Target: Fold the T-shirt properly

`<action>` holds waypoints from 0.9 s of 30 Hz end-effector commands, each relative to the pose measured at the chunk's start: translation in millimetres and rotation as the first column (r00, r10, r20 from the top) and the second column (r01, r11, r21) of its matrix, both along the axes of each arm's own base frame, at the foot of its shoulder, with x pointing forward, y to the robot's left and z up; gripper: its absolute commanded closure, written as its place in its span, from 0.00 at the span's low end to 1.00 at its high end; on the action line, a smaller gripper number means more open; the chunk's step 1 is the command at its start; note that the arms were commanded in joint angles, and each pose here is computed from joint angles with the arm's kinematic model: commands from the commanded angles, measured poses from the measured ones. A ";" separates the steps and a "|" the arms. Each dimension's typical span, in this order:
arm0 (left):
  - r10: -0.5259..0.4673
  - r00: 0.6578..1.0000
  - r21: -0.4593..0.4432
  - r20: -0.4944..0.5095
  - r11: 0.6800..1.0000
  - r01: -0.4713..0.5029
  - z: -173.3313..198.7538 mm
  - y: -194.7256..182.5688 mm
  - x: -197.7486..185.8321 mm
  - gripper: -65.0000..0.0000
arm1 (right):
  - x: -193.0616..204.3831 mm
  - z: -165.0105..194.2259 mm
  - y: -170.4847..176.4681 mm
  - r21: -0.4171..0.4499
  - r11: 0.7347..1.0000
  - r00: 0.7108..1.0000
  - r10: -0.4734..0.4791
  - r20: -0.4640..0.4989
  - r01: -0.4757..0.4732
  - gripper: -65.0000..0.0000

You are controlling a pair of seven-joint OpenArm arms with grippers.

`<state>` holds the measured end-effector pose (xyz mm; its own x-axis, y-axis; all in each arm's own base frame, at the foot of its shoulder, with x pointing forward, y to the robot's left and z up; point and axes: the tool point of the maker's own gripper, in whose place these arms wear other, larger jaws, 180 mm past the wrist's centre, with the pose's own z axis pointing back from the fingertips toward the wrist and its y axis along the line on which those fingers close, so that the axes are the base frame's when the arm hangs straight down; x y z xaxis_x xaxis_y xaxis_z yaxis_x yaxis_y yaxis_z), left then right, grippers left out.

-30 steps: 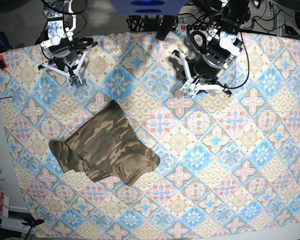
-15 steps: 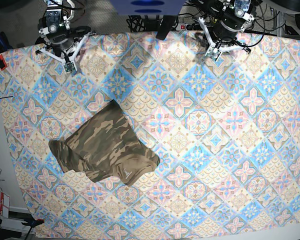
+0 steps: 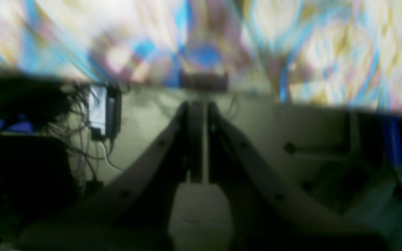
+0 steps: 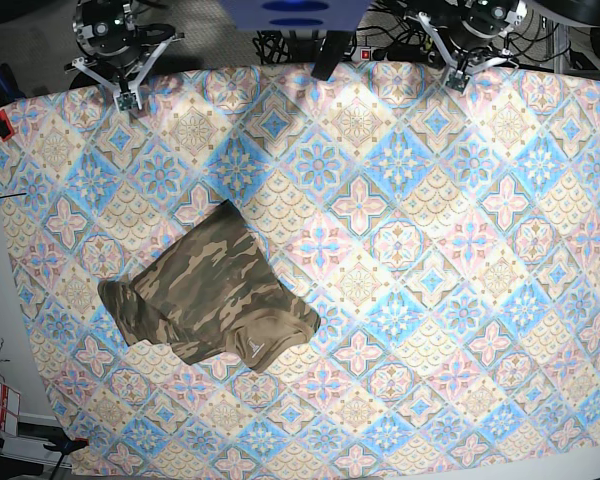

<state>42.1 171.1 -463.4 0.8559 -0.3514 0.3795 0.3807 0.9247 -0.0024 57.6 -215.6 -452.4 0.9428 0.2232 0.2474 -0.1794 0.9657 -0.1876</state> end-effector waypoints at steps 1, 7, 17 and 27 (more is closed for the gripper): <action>0.005 1.000 0.008 -0.007 1.000 -0.005 -1.3 4.3 -6.1 0.91 | -2.2 1.4 -1.0 -0.001 1.000 1.000 0.006 0.004 -0.006 0.98; 0.040 0.996 -0.011 -0.078 0.999 -0.041 -24.2 10.0 -39.0 0.91 | -33.3 -13.2 6.7 0.037 0.999 0.999 0.001 -0.035 0.000 0.98; 0.092 0.984 -0.018 -0.152 0.995 -0.096 -59.7 22.2 -77.7 0.91 | -112.6 -65.0 30.9 0.149 0.985 0.988 -0.069 -0.139 0.090 0.98; 0.126 0.965 -0.028 -0.230 0.990 -0.136 -114.2 26.1 -85.5 0.91 | -112.4 -107.0 42.4 0.195 0.970 0.974 -0.106 -0.200 0.146 0.98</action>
<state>-36.1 198.2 -578.6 0.9580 -0.2099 0.1955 0.2336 0.9664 -0.1071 -36.1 -168.7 -560.6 0.9889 0.0578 0.1368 -0.0656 0.9965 0.0526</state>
